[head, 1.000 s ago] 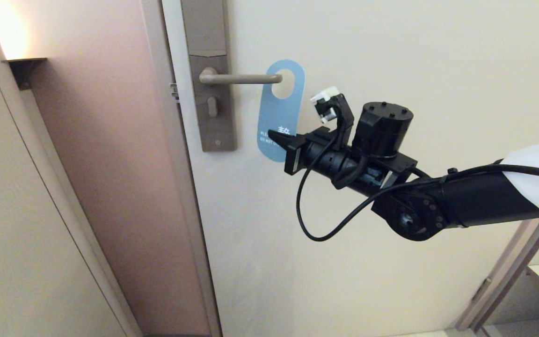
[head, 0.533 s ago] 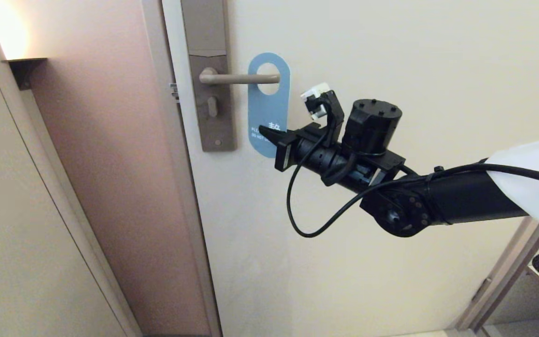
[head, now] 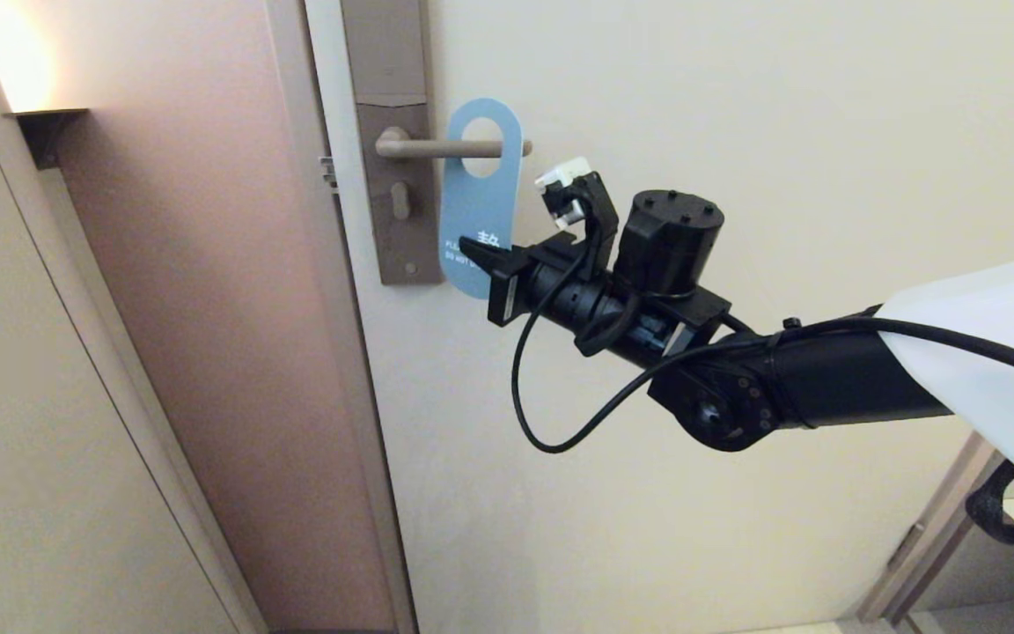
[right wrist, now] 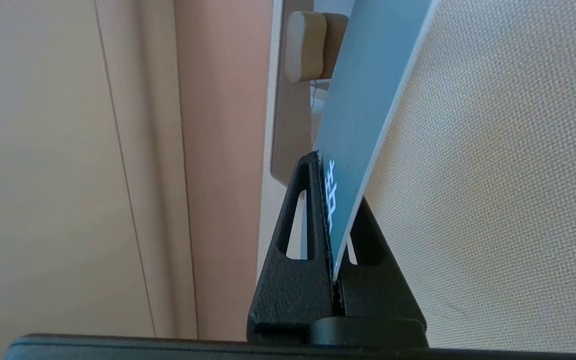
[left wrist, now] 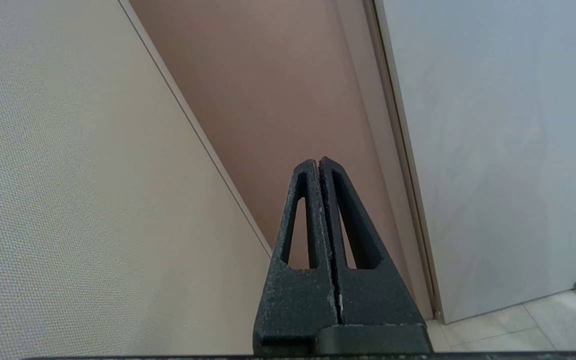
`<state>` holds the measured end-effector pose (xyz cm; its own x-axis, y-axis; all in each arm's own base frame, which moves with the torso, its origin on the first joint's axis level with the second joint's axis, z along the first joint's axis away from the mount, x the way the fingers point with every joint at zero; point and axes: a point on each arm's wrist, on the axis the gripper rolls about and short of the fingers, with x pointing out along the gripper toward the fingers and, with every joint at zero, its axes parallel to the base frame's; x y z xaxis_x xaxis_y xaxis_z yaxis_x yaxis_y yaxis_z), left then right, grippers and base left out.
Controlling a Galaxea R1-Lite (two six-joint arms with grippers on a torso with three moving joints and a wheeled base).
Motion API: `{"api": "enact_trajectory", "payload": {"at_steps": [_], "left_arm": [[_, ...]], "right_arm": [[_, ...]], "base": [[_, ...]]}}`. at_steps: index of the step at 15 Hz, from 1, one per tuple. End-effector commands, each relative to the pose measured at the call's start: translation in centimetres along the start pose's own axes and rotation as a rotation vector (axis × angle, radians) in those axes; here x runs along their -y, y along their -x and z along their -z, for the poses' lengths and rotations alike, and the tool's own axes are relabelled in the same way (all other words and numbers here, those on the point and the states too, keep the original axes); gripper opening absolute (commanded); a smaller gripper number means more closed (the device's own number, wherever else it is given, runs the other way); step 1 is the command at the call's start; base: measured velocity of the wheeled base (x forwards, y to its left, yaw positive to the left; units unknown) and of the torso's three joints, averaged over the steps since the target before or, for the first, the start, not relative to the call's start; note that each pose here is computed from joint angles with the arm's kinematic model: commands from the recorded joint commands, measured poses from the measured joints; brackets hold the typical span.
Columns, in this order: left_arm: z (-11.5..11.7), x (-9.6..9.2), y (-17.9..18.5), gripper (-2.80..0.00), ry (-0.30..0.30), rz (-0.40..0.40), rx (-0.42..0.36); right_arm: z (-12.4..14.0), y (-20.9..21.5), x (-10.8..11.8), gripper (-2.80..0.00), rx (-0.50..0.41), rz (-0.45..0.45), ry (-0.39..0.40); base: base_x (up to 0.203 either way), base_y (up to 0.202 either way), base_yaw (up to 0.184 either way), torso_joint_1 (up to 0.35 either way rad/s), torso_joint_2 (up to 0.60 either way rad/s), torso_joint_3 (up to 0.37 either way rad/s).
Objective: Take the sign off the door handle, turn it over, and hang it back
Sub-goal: Hang the sign back with the other side facing out
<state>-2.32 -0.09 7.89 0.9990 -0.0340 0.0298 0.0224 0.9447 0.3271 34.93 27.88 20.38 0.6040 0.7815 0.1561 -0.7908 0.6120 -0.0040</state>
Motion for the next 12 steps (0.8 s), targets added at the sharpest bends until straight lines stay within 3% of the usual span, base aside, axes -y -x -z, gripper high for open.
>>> {"api": "enact_trajectory", "payload": {"at_steps": [1,12], "left_arm": [[0.0,0.0,0.0,-2.8,-0.002,0.0,-0.001],[0.0,0.0,0.0,-2.8,-0.005,-0.002,0.0]], "right_arm": [[0.1,-0.1,-0.1,-2.8,0.002,-0.005,0.0],[0.4,-1.1,-1.4,-2.8,0.014,-0.037,-0.002]], "base": [[0.0,0.0,0.0,0.0,0.0,0.0],[0.0,0.0,0.0,0.0,0.0,0.0]]}}
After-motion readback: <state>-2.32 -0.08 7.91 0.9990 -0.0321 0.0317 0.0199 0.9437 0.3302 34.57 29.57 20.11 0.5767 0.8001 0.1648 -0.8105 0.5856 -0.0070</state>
